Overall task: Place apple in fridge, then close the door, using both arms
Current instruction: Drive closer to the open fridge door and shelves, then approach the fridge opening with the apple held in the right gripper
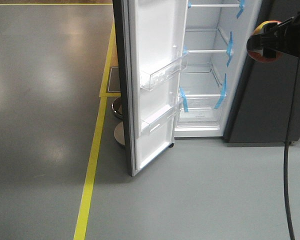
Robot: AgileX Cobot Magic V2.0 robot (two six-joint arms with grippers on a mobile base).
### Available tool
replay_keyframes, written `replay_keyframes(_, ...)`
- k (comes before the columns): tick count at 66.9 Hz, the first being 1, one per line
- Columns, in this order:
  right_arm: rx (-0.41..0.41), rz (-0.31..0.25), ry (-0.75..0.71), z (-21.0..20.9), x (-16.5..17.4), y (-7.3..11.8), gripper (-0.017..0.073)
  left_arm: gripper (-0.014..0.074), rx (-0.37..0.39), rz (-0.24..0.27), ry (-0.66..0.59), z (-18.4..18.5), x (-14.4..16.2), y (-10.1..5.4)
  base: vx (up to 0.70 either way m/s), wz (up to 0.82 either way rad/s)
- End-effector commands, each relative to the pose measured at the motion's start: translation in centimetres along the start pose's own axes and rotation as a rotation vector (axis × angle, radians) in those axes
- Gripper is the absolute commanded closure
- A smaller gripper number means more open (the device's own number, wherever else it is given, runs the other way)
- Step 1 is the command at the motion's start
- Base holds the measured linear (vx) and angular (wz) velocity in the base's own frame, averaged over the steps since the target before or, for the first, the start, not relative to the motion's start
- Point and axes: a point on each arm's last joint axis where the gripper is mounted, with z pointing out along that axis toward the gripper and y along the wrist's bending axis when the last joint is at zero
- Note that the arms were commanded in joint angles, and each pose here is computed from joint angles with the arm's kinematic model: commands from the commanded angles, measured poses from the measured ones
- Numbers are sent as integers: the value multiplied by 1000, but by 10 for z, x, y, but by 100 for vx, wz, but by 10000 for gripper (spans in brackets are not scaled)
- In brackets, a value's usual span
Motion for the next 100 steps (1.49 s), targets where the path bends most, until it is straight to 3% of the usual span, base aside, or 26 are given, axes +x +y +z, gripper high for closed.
replay_keyframes(1, 24, -4, -137, -21, -20, 0, 409, 599, 16, -7, -60, 0, 2, -1, 12, 0)
replay_keyframes(100, 24, -4, -137, -21, -20, 0, 409, 599, 16, -7, -60, 0, 2, -1, 11, 0)
